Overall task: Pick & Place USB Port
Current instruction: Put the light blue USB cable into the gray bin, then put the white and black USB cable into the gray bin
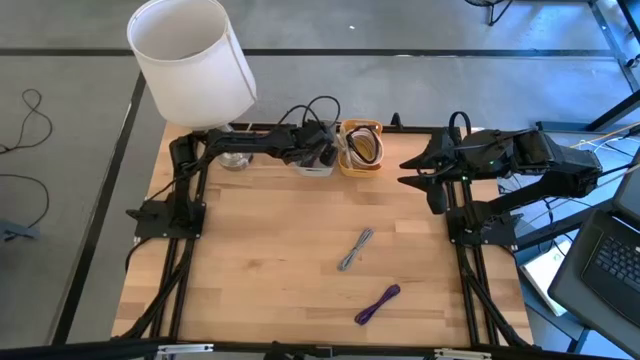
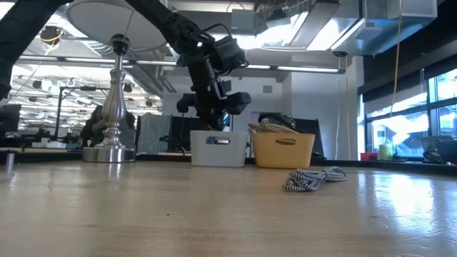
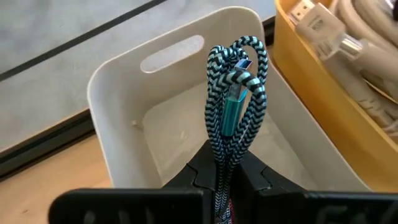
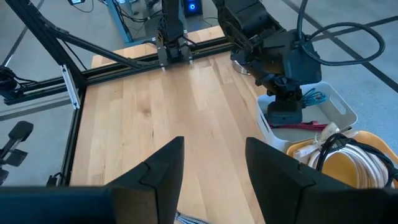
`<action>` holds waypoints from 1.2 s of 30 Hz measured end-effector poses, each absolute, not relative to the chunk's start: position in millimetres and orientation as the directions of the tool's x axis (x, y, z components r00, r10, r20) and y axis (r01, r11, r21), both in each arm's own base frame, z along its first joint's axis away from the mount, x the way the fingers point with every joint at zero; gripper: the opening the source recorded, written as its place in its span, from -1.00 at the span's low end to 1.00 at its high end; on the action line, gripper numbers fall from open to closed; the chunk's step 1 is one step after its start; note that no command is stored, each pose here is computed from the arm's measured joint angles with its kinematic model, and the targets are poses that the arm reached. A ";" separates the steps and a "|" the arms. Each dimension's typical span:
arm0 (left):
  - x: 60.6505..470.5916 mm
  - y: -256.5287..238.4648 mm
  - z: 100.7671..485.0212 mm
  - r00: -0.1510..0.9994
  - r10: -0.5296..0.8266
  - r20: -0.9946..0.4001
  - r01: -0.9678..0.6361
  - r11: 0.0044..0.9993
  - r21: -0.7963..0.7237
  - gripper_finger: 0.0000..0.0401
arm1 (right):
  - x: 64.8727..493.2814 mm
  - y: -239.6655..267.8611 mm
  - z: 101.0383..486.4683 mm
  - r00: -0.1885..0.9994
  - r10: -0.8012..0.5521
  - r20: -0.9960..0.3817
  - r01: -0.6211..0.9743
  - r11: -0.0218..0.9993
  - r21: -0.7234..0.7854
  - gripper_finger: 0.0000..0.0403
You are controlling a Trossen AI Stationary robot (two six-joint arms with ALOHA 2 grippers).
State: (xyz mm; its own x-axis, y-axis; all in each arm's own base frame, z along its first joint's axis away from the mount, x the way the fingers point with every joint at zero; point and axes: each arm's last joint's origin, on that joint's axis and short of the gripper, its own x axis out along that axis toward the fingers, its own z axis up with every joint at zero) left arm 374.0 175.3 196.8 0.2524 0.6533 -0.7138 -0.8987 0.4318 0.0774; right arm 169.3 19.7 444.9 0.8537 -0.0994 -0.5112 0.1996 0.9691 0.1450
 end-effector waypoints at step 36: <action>398.9 172.9 210.1 0.395 0.653 -0.646 -0.836 0.546 0.041 -0.24 | 169.3 20.4 444.5 0.853 -0.074 -0.516 0.190 0.966 0.176 -0.14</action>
State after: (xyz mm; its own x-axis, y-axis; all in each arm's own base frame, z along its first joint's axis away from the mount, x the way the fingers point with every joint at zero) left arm 398.9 172.9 210.1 0.3951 0.6528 -0.6463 -0.8365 0.5465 0.0406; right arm 169.3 20.4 444.5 0.8531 -0.0738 -0.5164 0.1900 0.9659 0.1759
